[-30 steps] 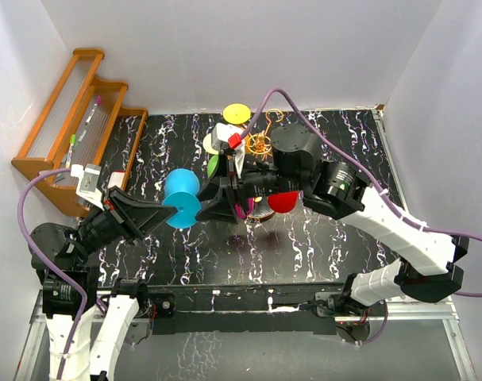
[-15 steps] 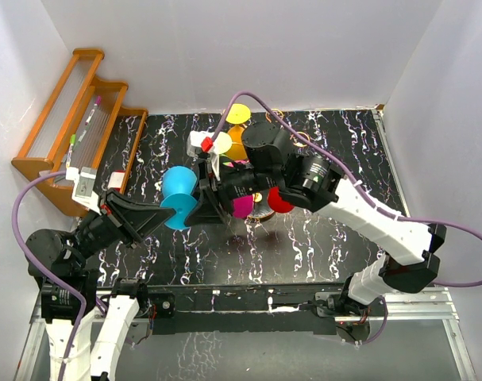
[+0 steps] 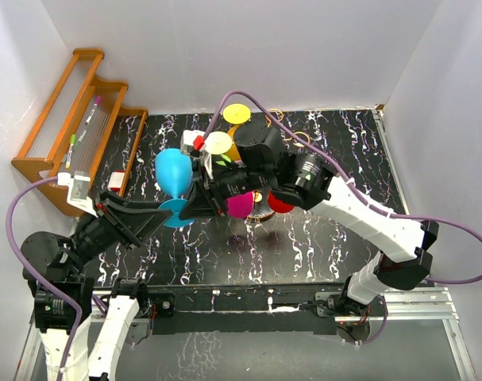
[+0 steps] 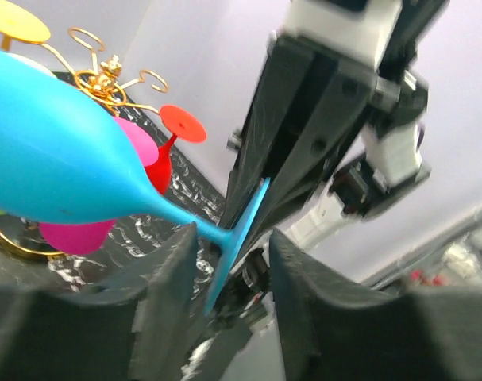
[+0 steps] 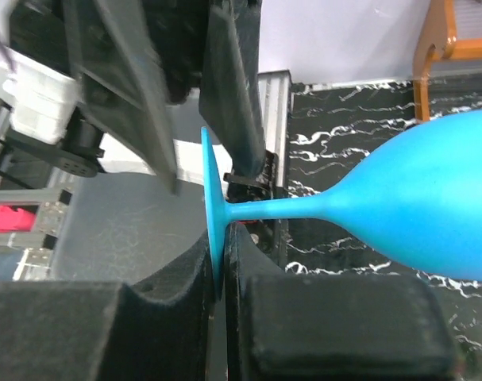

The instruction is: Take the wine glass off the wine glass rack

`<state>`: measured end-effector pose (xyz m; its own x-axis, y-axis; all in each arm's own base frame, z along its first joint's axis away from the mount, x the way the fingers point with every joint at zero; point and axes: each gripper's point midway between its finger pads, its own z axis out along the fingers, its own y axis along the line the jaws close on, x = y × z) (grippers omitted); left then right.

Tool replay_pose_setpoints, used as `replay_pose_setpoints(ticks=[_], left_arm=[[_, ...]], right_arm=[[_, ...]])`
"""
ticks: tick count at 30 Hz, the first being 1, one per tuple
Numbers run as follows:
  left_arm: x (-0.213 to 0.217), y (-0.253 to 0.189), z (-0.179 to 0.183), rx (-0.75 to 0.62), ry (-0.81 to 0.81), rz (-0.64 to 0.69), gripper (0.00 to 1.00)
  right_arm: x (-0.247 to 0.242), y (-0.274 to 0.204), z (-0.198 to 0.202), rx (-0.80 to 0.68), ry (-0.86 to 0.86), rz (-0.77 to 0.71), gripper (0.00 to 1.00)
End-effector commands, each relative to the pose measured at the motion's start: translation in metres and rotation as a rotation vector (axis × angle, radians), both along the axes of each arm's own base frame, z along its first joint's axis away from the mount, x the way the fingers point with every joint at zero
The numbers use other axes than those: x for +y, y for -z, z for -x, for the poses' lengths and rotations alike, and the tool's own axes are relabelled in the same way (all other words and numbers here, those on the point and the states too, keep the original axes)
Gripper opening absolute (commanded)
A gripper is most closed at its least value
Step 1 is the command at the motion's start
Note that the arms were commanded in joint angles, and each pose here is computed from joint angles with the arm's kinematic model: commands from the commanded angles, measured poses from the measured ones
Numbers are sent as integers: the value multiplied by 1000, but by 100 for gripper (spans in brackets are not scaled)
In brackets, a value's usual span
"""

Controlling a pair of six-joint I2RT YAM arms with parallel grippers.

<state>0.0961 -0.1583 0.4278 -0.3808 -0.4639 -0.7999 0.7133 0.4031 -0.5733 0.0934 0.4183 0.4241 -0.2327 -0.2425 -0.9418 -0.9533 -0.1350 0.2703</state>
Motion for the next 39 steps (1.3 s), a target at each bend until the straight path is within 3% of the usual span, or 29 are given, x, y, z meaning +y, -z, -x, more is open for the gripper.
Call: replay_pose_setpoints(ticks=[1, 4, 7, 10, 15, 22, 30, 39], left_arm=[[27, -3, -19, 140, -250, 3, 46], [47, -12, -18, 213, -391, 7, 58], [59, -15, -17, 270, -476, 6, 62], [62, -8, -19, 352, -496, -18, 62], [49, 19, -24, 489, -408, -78, 62], [42, 38, -22, 554, -354, -103, 63], [35, 34, -13, 566, -298, -117, 64], [33, 60, -11, 644, -259, -173, 64]], right_arm=[[0, 4, -20, -151, 138, -11, 8], [-10, 23, -35, -255, 234, 16, 8], [-20, 52, -34, -403, 267, 20, 8], [-30, 58, -27, -586, 311, -74, 8], [-47, 72, -12, -777, 325, -117, 8], [-38, 118, 26, -1060, 261, 18, 8], [-43, 137, 36, -1222, 272, 55, 8], [-37, 175, 43, -1454, 218, 182, 8]])
